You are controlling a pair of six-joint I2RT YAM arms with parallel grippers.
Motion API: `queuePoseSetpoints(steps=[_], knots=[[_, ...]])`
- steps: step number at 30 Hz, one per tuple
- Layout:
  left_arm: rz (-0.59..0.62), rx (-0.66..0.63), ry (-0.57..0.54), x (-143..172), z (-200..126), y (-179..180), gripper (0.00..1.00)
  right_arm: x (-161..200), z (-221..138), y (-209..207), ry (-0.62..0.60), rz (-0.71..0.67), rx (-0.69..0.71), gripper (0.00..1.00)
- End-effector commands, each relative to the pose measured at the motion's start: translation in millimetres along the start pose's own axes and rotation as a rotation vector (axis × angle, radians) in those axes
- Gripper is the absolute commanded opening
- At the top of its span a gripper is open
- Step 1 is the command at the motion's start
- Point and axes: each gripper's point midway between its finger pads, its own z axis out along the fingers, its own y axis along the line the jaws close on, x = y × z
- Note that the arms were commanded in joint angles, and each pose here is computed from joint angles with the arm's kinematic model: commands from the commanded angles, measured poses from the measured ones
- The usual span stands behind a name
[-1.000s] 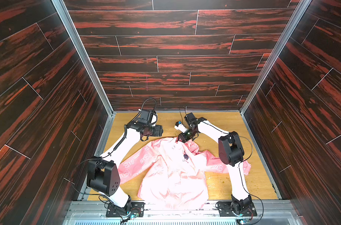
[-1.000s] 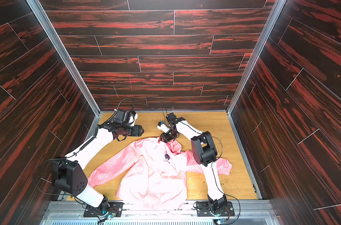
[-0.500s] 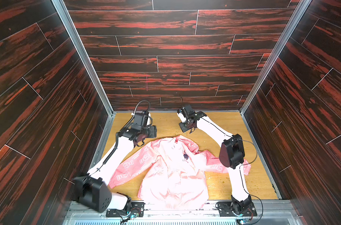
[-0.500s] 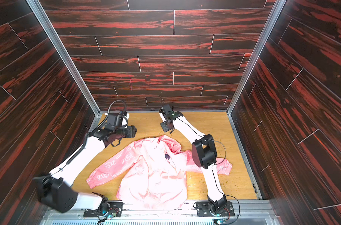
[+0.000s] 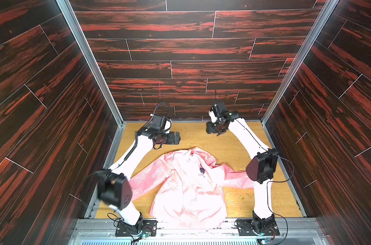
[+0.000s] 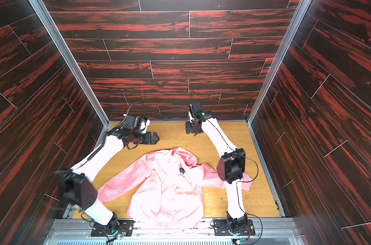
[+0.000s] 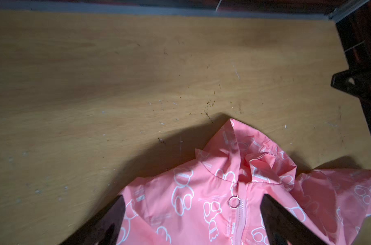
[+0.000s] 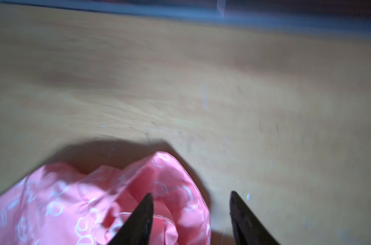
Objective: Unzip the jacket
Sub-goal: Flatten out the jacket at the center of the board.
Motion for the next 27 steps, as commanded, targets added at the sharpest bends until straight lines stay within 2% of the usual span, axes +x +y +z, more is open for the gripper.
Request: queuePoseSetpoints(steps=[1,5,8,11,17,23,26,27], knots=[[0.0,0.069,0.212,22.8,28.7,-21.0,1.0,29.9,-35.2,-37.5,0.011,0.24,0.011,0.64],[0.09,0.044,0.36,36.1,75.8,-41.8,1.0,46.2,-72.2,-72.8,-0.073,0.337,-0.01,0.68],[0.16,0.024,0.461,51.7,103.7,-55.6,0.99,57.5,-92.0,-83.8,-0.095,0.32,0.016,0.69],[0.199,0.017,0.555,68.6,123.7,-65.6,0.93,66.7,-103.7,-89.6,-0.1,0.31,0.032,0.7],[0.235,-0.007,0.652,98.6,135.4,-69.9,0.84,78.2,-109.3,-101.2,-0.098,0.314,0.041,0.7],[0.33,-0.197,0.746,120.3,124.2,-35.0,0.83,82.4,-101.6,-105.4,-0.082,0.322,0.033,0.7],[0.329,-0.232,0.778,126.6,121.1,-27.0,0.73,83.7,-96.8,-103.4,-0.077,0.327,0.02,0.7],[0.319,-0.24,0.784,128.5,122.6,-25.6,0.66,84.2,-95.9,-103.0,-0.077,0.328,0.015,0.69]])
